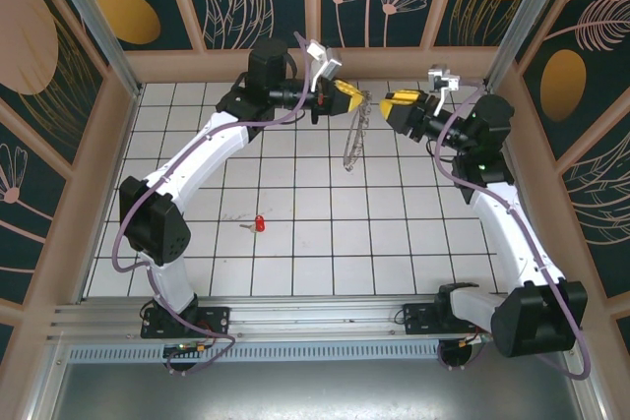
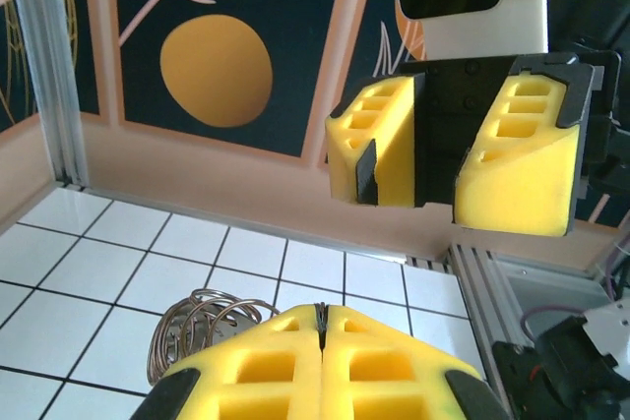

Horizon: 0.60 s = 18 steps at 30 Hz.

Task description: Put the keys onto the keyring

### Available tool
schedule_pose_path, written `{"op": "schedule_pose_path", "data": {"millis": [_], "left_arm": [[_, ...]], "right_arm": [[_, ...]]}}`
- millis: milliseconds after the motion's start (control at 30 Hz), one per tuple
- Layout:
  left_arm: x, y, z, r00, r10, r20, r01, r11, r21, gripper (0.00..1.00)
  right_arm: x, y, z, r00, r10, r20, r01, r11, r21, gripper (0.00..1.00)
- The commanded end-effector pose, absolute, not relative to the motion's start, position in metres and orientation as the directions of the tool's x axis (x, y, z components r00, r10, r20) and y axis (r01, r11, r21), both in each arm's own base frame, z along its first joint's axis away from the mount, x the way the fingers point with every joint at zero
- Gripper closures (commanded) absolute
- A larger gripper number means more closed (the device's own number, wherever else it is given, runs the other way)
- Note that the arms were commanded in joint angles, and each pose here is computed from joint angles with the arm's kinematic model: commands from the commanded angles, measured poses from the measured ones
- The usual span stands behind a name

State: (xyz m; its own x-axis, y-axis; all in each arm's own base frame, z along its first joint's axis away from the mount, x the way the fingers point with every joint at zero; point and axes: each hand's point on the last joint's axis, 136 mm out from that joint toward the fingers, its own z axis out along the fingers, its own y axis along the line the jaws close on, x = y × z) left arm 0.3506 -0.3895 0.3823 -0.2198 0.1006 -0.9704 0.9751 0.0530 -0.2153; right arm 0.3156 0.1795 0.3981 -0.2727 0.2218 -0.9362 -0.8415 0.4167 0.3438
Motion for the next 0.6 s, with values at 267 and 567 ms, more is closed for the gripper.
{"op": "schedule_pose_path", "data": {"millis": [267, 567], "left_arm": [[0.329, -0.383, 0.411, -0.156, 0.066, -0.985, 0.985, -0.070, -0.161, 1.00], [0.318, -0.382, 0.422, -0.189, 0.013, -0.982, 0.971, -0.146, -0.189, 1.00]], "right_arm": [[0.308, 0.190, 0.384, -0.297, 0.173, -0.939, -0.896, 0.289, 0.337, 0.68], [0.307, 0.192, 0.384, -0.312, 0.201, -0.929, -0.902, 0.246, 0.356, 0.69]]}}
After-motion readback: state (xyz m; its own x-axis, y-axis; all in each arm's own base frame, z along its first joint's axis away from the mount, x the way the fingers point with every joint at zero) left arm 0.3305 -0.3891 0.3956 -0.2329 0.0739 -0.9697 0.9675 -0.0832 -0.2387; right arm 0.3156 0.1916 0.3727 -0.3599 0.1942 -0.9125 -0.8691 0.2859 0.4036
